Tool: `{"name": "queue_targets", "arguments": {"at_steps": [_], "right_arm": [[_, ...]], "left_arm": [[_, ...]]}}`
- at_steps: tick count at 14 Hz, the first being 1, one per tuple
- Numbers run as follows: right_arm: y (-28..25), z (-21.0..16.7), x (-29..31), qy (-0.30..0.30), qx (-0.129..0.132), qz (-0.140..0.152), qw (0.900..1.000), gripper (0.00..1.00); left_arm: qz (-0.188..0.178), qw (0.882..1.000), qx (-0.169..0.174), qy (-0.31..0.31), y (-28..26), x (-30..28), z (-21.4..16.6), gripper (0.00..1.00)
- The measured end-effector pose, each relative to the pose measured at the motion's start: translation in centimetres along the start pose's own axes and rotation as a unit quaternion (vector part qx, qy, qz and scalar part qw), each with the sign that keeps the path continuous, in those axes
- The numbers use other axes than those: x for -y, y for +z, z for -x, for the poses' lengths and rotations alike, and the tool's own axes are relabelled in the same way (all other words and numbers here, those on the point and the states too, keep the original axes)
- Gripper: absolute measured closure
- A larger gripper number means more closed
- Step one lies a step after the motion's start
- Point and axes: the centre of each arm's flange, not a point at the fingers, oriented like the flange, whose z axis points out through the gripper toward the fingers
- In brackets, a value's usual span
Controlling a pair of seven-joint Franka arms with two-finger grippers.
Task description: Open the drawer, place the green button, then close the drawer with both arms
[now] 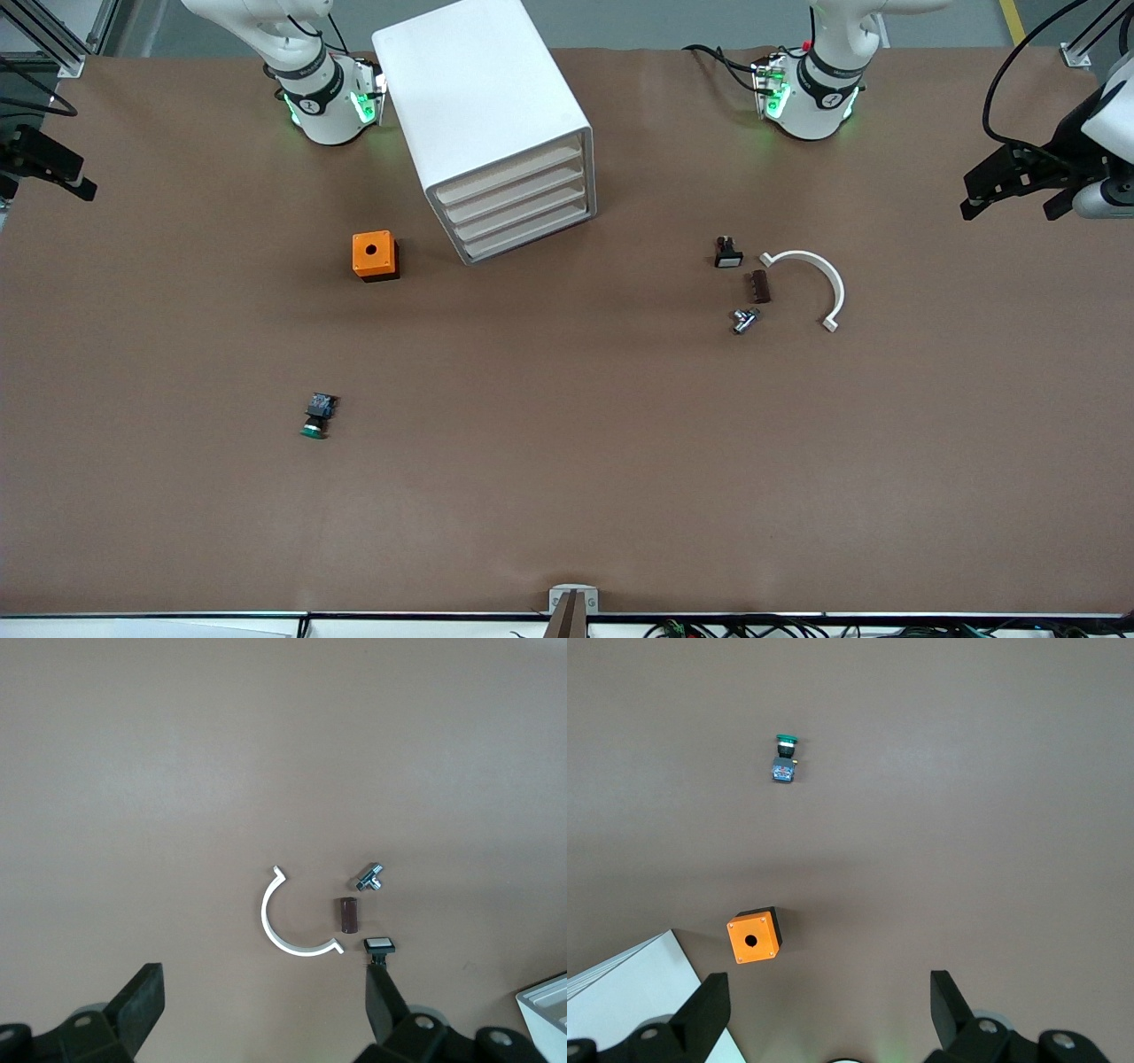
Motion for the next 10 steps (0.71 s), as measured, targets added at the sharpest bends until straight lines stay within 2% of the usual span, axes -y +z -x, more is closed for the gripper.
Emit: {"name": "queue_targets", "arguments": {"at_steps": [7, 10], "right_arm": [[0.0, 0.0, 0.0, 0.0, 0.0, 0.0, 1.0, 0.0], [0.0, 0.0, 0.0, 0.0, 0.0, 0.0, 1.0, 0.0]], "left_arm": [[-0.001, 1.0, 0.002, -0.003, 0.2, 0.3, -0.1, 0.0], [-0.005, 1.0, 0.024, -0.007, 2.5, 0.7, -1.3, 0.0]]}}
